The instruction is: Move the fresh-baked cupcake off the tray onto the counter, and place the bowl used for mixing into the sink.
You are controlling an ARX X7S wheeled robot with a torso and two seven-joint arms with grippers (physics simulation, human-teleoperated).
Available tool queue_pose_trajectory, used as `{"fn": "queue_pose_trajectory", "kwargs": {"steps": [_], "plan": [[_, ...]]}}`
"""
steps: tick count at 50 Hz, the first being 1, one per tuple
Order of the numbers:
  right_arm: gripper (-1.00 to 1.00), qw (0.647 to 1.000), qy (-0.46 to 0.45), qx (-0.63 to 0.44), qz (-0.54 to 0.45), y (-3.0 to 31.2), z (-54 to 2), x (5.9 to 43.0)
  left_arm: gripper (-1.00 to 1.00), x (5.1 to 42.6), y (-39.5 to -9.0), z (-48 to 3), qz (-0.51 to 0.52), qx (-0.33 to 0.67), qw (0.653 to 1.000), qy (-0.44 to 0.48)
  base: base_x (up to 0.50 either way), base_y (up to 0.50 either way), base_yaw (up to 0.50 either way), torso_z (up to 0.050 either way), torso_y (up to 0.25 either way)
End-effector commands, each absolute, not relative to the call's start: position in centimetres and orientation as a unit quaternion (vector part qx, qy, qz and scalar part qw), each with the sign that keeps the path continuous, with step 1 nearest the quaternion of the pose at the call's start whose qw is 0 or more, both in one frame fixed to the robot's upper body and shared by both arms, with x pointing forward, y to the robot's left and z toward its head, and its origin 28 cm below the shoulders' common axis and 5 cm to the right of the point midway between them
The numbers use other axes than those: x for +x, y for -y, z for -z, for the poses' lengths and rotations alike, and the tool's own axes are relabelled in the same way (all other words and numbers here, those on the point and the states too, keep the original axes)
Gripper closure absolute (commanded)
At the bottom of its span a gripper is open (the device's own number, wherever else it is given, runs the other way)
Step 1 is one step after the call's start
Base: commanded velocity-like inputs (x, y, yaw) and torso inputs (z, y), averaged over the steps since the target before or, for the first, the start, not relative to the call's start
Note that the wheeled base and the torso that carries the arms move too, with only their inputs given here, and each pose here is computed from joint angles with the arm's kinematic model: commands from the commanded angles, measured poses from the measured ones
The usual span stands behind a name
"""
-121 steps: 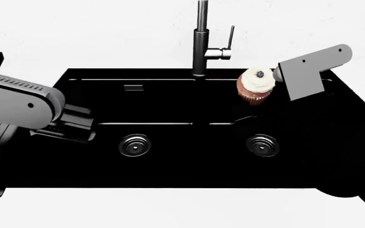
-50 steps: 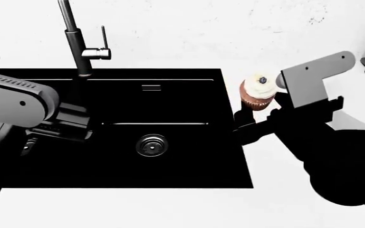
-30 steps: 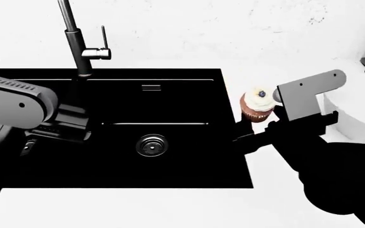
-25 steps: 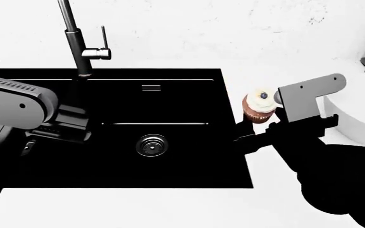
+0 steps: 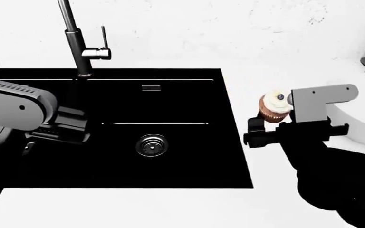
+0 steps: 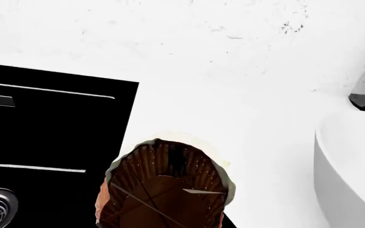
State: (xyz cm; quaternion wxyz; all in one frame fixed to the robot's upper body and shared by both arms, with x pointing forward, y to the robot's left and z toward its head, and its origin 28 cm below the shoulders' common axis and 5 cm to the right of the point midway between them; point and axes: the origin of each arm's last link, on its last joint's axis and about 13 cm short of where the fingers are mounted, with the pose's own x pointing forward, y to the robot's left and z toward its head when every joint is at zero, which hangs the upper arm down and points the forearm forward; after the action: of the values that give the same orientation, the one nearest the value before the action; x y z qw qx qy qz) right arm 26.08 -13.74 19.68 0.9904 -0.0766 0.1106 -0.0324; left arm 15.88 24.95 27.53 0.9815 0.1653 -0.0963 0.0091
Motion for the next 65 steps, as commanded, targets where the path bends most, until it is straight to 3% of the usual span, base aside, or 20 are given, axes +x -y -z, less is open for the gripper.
{"fn": "queue_pose_trajectory", "kwargs": {"steps": [1,39,65], "plan": [[1.0,0.99,-0.111,-0.072,0.058,14.2,-18.7,26.6,-1.0,15.9,-25.0,-27.4,-0.01,0.161,0.982,0.095,0.0,0.0,0.0,0.0,0.0],[1.0,0.98,-0.159,-0.082,0.085,14.2,-14.4,27.9,-1.0,16.2,-24.9,-27.0,-0.007,0.159,0.983,0.092,0.0,0.0,0.0,0.0,0.0],[1.0,0.98,-0.156,-0.075,0.099,14.7,-14.7,27.9,-1.0,16.1,-25.0,-27.0,-0.008,0.159,0.983,0.093,0.0,0.0,0.0,0.0,0.0]]}}
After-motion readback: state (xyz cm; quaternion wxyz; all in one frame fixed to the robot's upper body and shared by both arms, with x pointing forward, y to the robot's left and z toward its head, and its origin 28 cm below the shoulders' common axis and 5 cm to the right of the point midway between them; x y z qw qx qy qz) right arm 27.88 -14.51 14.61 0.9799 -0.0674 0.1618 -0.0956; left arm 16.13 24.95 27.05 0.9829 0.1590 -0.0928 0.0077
